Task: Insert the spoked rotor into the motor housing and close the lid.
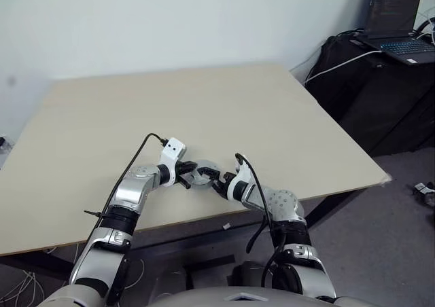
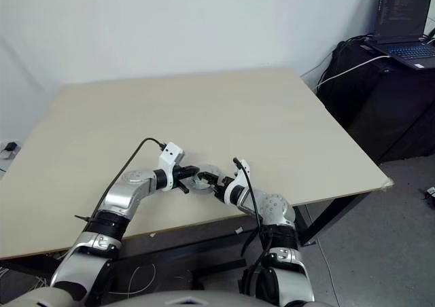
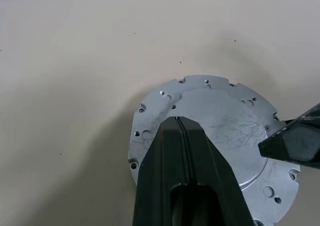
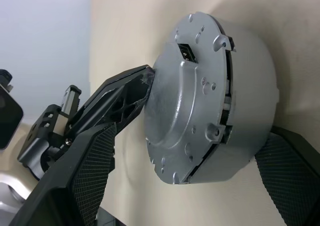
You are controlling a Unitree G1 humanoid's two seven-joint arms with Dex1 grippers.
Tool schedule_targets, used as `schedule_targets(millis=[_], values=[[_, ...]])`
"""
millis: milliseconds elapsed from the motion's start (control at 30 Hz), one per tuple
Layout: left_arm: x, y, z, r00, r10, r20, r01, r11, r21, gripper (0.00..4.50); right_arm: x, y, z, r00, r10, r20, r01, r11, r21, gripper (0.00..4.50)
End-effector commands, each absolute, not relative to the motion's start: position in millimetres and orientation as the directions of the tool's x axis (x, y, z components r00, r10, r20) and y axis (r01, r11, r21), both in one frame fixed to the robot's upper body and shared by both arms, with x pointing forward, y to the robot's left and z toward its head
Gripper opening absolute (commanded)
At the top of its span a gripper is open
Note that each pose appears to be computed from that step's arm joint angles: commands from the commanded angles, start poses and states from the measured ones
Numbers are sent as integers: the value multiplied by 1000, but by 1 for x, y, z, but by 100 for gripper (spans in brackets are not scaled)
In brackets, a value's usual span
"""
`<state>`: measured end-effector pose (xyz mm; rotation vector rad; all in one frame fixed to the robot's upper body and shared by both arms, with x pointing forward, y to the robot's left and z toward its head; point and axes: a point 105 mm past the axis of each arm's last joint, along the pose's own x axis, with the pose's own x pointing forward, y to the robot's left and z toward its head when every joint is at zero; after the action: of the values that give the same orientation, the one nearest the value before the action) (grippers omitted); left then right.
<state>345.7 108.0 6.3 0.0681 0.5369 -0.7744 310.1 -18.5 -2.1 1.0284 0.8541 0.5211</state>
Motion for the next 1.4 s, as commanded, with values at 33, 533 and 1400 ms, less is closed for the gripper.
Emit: schedule_targets(millis=[33,533,1400], values=[[331,113,-20,534,-623,-572,658,731,-182,0,306,19,31,571,801,-181,-69,266,961,362],[331,116,-20,545,-614,-571,645,742,-182,0,302,21,44,568,811,-141,-83,228,970,180],[335,114,-5,607,-627,-489,614,760,-212,0,310,0,17,627,728,-278,15,346,938,177]])
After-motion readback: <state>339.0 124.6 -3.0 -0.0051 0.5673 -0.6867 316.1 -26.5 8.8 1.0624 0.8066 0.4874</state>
